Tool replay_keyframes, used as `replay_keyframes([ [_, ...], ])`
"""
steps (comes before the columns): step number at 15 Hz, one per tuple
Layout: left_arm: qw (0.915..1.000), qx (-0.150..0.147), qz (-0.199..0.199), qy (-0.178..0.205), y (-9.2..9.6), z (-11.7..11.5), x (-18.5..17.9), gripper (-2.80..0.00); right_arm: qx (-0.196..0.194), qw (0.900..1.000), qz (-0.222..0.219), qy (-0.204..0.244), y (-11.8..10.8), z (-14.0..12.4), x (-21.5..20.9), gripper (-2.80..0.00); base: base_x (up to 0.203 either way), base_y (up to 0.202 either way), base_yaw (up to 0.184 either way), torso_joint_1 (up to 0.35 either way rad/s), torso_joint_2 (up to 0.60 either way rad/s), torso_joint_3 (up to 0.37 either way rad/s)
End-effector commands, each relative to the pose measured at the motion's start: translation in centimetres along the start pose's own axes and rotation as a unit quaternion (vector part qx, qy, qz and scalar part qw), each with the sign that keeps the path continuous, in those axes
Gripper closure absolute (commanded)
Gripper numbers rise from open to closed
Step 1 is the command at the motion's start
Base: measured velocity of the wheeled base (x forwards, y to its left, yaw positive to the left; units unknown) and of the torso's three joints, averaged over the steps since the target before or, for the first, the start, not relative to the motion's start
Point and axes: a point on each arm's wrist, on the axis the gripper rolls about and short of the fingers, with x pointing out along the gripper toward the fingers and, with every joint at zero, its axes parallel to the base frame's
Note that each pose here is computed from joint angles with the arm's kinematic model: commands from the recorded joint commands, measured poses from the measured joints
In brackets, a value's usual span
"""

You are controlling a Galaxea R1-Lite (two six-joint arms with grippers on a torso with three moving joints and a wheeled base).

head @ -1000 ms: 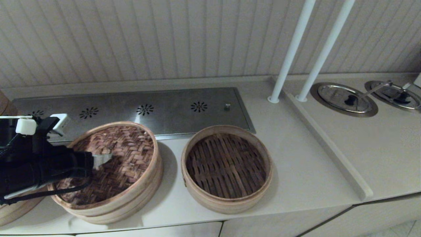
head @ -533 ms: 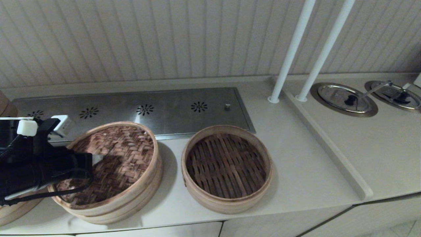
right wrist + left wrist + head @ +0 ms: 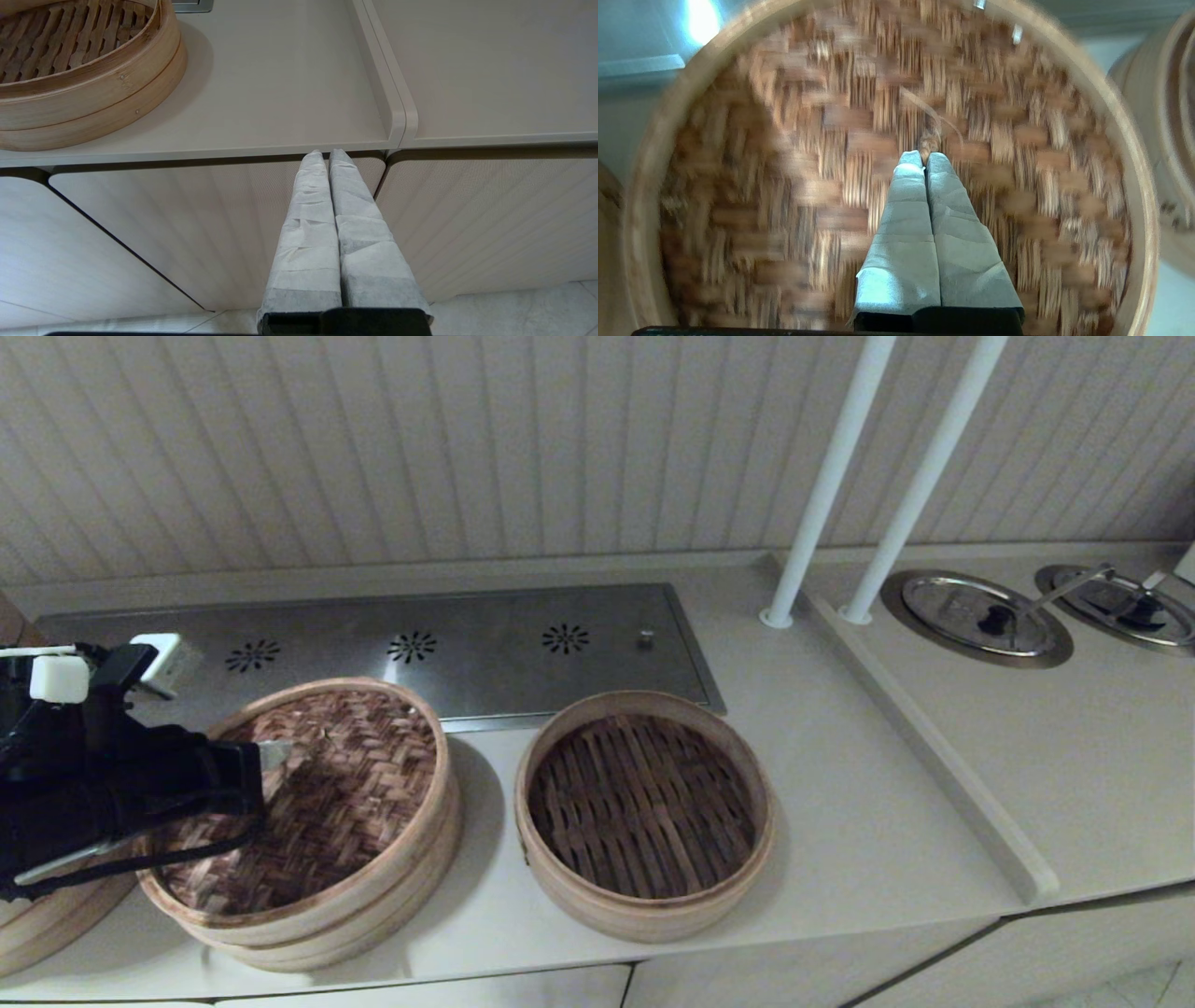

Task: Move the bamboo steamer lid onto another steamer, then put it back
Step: Pick up the steamer, then put the steamer

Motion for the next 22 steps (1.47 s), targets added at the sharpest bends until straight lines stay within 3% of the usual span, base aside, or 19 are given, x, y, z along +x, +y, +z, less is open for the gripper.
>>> replay_keyframes([
  [1, 0.9999, 0.003, 0.000, -0.016, 0.0, 0.3, -0.3, 0.00, 0.000, 1.000, 0.000, 0.001, 0.0, 0.0, 0.0, 0.00, 0.000, 0.000, 0.000, 0.000, 0.00, 0.000],
  [16, 0.9983, 0.010, -0.010, -0.056, -0.5, 2.1, -1.6, 0.00, 0.000, 1.000, 0.000, 0.001, 0.0, 0.0, 0.0, 0.00, 0.000, 0.000, 0.000, 0.000, 0.00, 0.000],
  [22, 0.9971, 0.020, -0.041, -0.061, -2.3, 3.6, -1.3, 0.00, 0.000, 1.000, 0.000, 0.001, 0.0, 0.0, 0.0, 0.00, 0.000, 0.000, 0.000, 0.000, 0.00, 0.000],
])
